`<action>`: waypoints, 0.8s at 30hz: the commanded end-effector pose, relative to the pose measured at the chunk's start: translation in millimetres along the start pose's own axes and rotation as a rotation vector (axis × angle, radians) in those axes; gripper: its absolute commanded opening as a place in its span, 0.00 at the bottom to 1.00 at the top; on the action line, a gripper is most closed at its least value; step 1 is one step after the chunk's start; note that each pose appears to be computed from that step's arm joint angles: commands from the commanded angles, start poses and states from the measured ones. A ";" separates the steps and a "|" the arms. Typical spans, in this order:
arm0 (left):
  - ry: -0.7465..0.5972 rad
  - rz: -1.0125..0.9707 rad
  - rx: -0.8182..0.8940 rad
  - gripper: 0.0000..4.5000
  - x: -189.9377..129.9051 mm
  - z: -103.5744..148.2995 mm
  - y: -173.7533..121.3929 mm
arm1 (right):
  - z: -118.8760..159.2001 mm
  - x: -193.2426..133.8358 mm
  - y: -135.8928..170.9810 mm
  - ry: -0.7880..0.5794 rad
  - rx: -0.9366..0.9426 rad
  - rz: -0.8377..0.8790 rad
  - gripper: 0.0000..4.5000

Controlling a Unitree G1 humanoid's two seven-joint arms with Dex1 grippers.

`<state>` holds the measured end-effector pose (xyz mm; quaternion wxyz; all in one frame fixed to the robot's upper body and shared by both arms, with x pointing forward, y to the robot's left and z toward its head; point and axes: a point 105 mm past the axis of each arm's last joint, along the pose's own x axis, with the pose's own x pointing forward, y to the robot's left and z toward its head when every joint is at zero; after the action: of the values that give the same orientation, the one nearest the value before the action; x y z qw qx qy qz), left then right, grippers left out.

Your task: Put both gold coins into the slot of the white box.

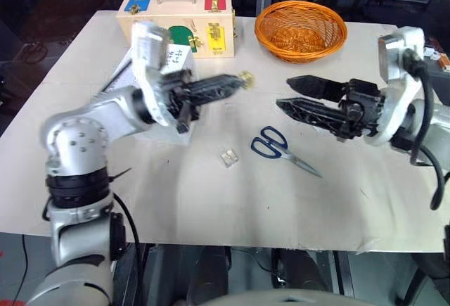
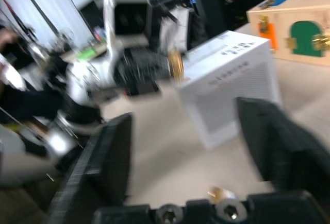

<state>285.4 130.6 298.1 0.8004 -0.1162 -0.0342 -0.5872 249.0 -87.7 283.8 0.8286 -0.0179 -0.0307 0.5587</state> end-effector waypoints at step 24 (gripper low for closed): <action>0.251 0.991 -0.064 0.00 -88.8 49.5 79.2 | -6.2 29.6 -8.9 -0.038 -0.394 0.086 0.97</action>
<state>341.8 238.0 305.1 0.9710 -0.0720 0.1609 -0.1613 274.9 -62.2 266.4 0.7880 -0.1613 -0.1218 0.5815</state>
